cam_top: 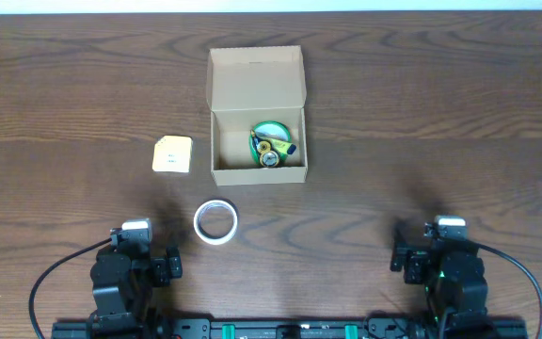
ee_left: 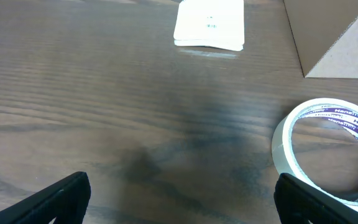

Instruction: Pack container

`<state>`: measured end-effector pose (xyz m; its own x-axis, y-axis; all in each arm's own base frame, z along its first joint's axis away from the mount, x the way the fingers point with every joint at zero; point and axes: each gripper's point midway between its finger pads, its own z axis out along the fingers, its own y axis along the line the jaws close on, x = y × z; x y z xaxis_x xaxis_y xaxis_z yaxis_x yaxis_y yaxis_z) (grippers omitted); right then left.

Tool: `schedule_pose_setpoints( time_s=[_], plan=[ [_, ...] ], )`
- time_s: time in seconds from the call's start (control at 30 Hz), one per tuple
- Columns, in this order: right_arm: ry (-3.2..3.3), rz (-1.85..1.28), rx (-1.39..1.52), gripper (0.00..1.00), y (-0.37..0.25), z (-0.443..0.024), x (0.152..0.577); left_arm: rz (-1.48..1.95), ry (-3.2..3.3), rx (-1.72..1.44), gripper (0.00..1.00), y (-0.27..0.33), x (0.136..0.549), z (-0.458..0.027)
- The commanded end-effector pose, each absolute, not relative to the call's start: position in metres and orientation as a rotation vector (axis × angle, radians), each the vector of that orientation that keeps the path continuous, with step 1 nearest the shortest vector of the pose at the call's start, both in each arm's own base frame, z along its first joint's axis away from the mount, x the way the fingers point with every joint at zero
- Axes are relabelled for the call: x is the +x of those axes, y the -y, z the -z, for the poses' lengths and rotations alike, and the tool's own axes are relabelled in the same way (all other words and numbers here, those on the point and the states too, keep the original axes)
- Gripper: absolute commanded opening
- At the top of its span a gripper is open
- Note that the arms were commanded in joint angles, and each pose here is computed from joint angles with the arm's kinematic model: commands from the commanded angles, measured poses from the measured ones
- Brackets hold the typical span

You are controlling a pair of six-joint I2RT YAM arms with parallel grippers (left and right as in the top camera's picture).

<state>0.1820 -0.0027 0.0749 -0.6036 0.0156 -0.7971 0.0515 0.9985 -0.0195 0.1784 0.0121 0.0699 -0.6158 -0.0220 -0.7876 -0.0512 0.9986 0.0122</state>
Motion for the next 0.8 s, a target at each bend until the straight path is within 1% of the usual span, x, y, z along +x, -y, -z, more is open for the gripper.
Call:
schedule_pose_setpoints(
  time_s=[0.0,0.6,0.67,0.77],
  plan=[
    [-2.237,0.057,0.036,0.99,0.003,-0.068,0.179,-0.035,-2.268,-0.072,0.95,-0.012,0.173,-0.061],
    [-2.242,0.058,0.036,0.99,0.003,-0.067,0.178,-0.038,-2.266,-0.072,0.95,-0.013,0.174,-0.061],
    [-2.242,0.058,0.036,0.99,0.003,-0.067,0.178,-0.056,-2.235,-0.082,0.95,-0.016,0.178,-0.068],
    [-2.242,0.058,0.036,0.99,0.003,-0.067,0.178,0.015,-2.175,-0.128,0.95,-0.011,0.191,-0.089]
  ],
)
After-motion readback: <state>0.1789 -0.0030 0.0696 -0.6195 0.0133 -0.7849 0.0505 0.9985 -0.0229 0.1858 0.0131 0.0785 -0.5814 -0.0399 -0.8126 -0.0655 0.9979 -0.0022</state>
